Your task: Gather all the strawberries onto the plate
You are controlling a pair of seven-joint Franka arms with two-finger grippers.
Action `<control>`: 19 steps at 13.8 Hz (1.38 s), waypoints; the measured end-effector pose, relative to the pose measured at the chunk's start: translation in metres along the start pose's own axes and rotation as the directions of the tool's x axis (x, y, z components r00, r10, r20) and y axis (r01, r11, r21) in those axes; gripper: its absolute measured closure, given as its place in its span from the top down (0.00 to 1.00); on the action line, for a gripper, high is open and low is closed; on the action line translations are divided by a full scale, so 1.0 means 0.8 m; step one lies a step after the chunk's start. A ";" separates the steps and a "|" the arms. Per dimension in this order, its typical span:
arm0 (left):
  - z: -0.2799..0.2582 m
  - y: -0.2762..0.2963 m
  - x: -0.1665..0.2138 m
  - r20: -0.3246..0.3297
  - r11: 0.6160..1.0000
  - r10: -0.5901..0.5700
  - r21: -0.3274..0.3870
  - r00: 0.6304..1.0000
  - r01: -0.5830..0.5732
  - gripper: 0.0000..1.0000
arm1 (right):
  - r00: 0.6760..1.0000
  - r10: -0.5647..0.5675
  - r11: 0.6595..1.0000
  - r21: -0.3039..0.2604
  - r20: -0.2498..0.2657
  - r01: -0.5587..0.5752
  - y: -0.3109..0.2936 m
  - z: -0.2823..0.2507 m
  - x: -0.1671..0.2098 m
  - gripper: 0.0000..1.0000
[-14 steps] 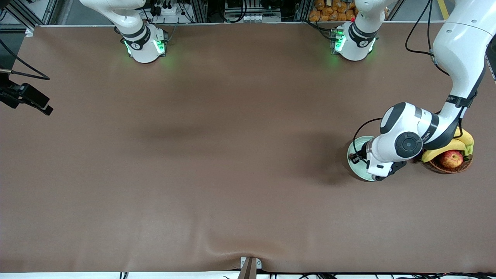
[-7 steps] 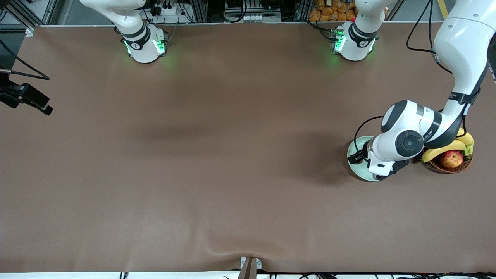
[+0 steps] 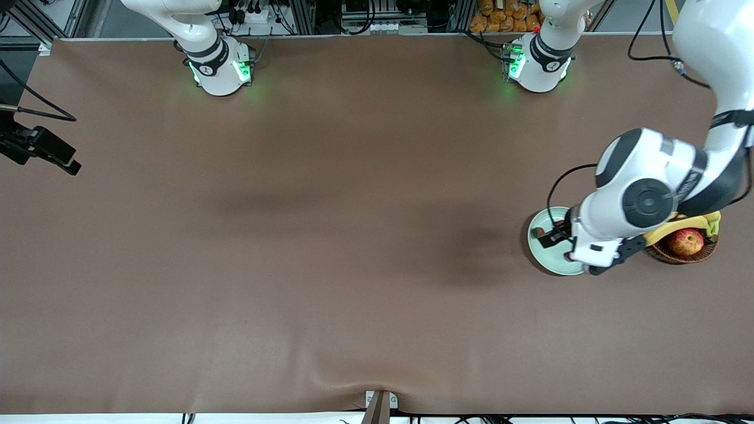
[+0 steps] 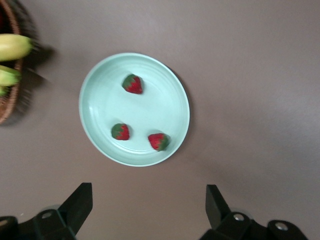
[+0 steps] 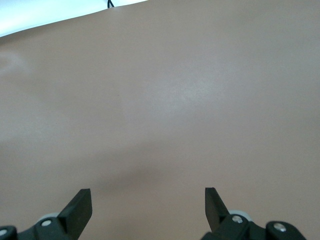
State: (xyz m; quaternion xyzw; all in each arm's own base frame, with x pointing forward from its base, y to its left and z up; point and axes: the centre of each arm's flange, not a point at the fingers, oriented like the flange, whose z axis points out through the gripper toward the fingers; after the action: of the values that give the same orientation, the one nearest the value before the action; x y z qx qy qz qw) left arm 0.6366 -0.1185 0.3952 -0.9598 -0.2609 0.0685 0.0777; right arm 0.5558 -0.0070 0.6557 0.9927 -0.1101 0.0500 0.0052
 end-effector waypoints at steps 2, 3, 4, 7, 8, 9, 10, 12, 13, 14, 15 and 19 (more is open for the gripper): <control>-0.038 -0.011 0.008 -0.005 0.999 0.051 -0.002 0.999 -0.051 1.00 | 1.000 0.000 1.000 0.000 0.000 0.000 0.000 0.000 0.000 1.00; -0.054 -0.018 0.013 -0.004 0.996 0.089 0.002 0.996 -0.089 1.00 | 1.000 0.000 1.000 0.000 0.000 0.000 0.000 0.000 0.000 1.00; -0.070 -0.027 0.019 -0.005 0.993 0.117 0.001 0.993 -0.117 1.00 | 1.000 0.000 1.000 0.000 0.000 0.000 0.000 0.000 0.000 1.00; -0.106 -0.034 0.019 -0.025 0.988 0.151 -0.019 0.988 -0.152 1.00 | 1.000 0.000 1.000 0.000 0.000 0.000 0.000 0.000 0.000 1.00; -0.112 -0.030 0.014 -0.031 0.987 0.160 -0.027 0.987 -0.161 1.00 | 1.000 0.000 1.000 0.000 0.001 0.000 0.000 0.000 0.000 1.00; -0.120 -0.025 0.007 -0.037 0.984 0.172 -0.034 0.984 -0.173 1.00 | 1.000 0.000 1.000 0.000 0.001 0.000 0.000 0.000 0.000 1.00; -0.131 -0.021 -0.003 -0.045 0.982 0.183 -0.035 0.982 -0.184 1.00 | 1.000 0.000 1.000 0.000 0.001 0.000 0.000 0.000 0.000 1.00; -0.158 -0.016 -0.032 -0.063 0.978 0.205 -0.014 0.977 -0.206 1.00 | 1.000 0.000 1.000 0.000 0.001 0.000 0.000 0.000 0.000 1.00; -0.171 -0.013 -0.049 -0.073 0.976 0.216 0.002 0.974 -0.217 1.00 | 1.000 0.000 1.000 0.000 0.001 0.000 0.000 0.000 0.000 1.00; -0.183 -0.012 -0.064 -0.082 0.974 0.225 0.017 0.971 -0.224 1.00 | 1.000 0.000 1.000 0.000 0.001 0.000 0.000 0.000 0.000 1.00; -0.193 -0.011 -0.077 -0.091 0.973 0.232 0.028 0.968 -0.230 1.00 | 1.000 0.000 1.000 0.000 0.001 0.000 0.000 0.000 0.000 1.00; -0.219 -0.013 -0.100 -0.130 0.968 0.249 0.041 0.960 -0.246 1.00 | 1.000 0.000 1.000 0.000 0.001 0.000 0.000 0.000 0.000 1.00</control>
State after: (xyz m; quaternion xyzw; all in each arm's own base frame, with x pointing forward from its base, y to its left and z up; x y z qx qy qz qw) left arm 0.5936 -0.1705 0.5761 -0.9863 -0.1322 0.0160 0.0975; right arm 0.5557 -0.0069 0.6556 0.9927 -0.1100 0.0496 0.0052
